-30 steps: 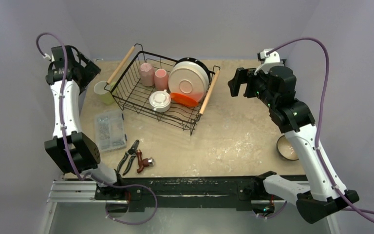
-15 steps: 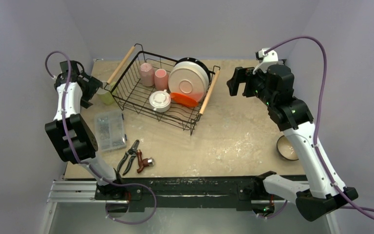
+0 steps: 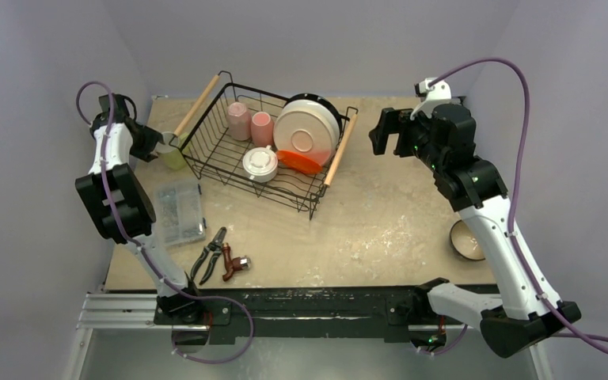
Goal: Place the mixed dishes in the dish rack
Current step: Pick up the cup at the center of the board.
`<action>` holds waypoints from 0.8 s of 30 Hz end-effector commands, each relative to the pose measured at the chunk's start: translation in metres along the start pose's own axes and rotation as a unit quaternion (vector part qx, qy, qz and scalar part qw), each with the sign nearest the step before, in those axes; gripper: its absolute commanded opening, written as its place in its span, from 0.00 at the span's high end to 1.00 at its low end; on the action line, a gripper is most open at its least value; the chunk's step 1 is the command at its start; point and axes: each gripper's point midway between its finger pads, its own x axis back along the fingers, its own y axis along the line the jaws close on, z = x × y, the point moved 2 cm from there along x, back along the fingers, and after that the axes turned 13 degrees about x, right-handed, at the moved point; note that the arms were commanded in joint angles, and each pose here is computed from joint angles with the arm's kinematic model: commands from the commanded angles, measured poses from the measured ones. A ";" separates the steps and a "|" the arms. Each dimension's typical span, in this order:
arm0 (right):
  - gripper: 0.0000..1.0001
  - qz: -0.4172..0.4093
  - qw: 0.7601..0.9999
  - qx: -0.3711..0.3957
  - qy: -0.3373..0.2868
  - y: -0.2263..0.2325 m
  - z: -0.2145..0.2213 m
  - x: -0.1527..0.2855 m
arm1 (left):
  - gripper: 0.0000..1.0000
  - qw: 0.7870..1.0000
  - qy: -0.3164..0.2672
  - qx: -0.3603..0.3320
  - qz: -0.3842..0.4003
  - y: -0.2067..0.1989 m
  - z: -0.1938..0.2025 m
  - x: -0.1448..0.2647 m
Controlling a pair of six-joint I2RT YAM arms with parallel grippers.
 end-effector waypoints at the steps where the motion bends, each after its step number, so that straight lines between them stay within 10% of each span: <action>1: 0.01 0.020 0.999 -0.009 -0.028 -0.007 -0.017 0.004 | 0.57 1.000 -0.018 0.010 0.005 -0.012 -0.014 0.000; 17: 0.01 0.021 0.999 -0.011 -0.030 -0.007 -0.019 -0.004 | 0.87 0.998 -0.008 -0.045 -0.046 0.007 0.002 -0.008; 24: 0.01 0.016 0.999 -0.010 -0.039 -0.005 -0.022 -0.003 | 1.00 0.989 -0.106 -0.091 -0.057 -0.021 -0.048 0.047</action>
